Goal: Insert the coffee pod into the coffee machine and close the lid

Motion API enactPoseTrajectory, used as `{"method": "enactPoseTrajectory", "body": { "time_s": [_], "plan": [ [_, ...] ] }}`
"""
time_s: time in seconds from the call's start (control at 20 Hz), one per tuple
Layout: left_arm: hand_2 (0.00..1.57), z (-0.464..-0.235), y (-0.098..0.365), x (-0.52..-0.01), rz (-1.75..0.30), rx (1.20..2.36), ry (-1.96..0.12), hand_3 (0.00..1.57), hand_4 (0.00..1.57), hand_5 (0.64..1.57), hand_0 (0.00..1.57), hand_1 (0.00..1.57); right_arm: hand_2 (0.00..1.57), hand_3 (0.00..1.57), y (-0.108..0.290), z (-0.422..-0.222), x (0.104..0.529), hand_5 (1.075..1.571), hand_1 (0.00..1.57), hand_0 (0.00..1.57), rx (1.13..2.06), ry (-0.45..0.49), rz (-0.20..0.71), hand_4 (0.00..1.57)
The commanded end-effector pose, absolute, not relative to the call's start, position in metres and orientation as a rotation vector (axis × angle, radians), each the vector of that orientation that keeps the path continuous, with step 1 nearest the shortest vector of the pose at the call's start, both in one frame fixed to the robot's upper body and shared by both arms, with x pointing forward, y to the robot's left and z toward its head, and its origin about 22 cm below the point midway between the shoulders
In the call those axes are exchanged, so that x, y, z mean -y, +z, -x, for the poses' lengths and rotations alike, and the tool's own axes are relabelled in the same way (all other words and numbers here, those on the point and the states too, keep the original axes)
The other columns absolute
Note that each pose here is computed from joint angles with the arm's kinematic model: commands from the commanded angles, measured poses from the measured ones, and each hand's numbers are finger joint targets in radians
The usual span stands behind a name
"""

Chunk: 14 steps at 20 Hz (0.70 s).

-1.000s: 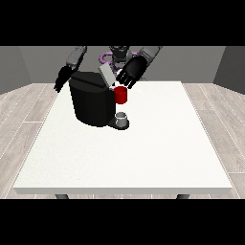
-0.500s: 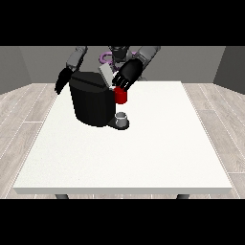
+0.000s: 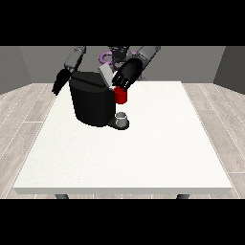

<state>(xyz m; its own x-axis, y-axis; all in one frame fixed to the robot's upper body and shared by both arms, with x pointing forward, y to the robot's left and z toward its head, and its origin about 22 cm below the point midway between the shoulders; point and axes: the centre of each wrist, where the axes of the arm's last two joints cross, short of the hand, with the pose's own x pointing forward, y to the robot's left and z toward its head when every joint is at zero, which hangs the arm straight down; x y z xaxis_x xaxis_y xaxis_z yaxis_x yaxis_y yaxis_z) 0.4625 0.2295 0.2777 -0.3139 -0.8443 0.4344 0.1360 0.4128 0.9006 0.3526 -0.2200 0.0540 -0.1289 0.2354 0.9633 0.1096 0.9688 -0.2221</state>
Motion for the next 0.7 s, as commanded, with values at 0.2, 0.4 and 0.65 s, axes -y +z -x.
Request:
{"method": "enactPoseTrajectory", "body": {
  "time_s": [0.2,0.4,0.65],
  "plan": [
    [1.26,-0.461,0.278,-0.246,-0.729,1.641,-1.128,1.2,0.29,1.571,1.24,1.24,0.0,0.0,0.055,-0.35,0.217,1.571,0.0,0.0,1.729,0.102,0.246,0.0],
    [1.23,-0.461,0.277,-0.228,-0.8,1.603,-1.186,1.1,0.0,1.571,1.22,1.22,0.0,0.0,0.057,-0.355,0.213,1.571,0.0,0.0,1.73,0.081,0.267,0.0],
    [1.18,-0.458,0.299,-0.262,-0.898,1.602,-1.16,1.05,0.0,1.571,1.16,1.16,0.0,0.0,0.051,-0.345,0.205,1.571,0.0,0.0,1.769,0.142,0.243,0.0]
  ]
}}
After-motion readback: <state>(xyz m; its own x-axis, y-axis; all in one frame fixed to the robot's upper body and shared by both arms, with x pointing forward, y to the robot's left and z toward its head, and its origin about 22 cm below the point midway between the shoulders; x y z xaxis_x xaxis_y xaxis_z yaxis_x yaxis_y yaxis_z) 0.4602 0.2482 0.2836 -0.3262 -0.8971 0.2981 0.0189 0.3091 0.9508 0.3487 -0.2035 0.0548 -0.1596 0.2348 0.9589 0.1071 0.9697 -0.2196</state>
